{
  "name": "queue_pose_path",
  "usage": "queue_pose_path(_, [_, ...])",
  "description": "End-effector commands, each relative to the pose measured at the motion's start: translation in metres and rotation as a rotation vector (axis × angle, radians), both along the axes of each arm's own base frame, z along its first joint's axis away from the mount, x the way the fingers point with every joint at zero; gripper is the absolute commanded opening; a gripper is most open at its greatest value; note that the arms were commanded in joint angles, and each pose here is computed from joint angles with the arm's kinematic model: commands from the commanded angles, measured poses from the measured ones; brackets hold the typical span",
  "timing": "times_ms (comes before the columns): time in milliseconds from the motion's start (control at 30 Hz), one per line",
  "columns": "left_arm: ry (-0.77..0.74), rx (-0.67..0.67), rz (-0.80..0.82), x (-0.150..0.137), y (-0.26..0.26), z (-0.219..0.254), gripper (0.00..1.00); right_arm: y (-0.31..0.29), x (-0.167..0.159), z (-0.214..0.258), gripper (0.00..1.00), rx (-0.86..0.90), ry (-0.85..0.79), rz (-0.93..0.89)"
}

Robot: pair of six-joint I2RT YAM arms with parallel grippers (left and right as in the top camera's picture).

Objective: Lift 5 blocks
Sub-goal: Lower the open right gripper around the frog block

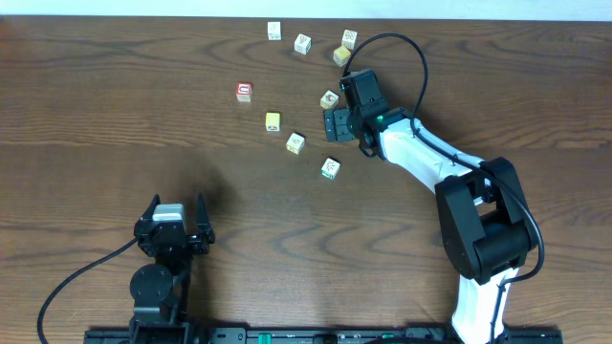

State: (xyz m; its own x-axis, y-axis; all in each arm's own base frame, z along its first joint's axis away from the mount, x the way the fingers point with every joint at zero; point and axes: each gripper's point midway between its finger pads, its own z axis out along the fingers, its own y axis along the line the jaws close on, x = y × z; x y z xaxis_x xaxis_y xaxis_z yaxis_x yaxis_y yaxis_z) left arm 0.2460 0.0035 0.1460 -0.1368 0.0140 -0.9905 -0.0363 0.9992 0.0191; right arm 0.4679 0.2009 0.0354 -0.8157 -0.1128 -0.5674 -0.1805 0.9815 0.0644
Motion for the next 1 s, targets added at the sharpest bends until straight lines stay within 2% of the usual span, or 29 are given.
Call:
queue_pose_path(0, [0.056, -0.004, 0.009, -0.0016, 0.0012, -0.018, 0.76, -0.0054, 0.0042, 0.0018, 0.91, -0.025, -0.019, -0.033])
queue_pose_path(567, [0.056, -0.004, 0.009, -0.0016, 0.0012, -0.018, 0.75, -0.0121, -0.0049, -0.0051, 0.87, -0.053, 0.025, -0.046])
queue_pose_path(800, [0.057, -0.004, 0.009, -0.0016, 0.0012, -0.0181, 0.75, -0.012, -0.0047, -0.0051, 0.78, -0.053, 0.024, -0.046])
queue_pose_path(967, [0.056, -0.004, 0.009, -0.0016, 0.0012, -0.018, 0.76, -0.0126, -0.004, -0.0062, 0.79, -0.057, 0.022, -0.049])
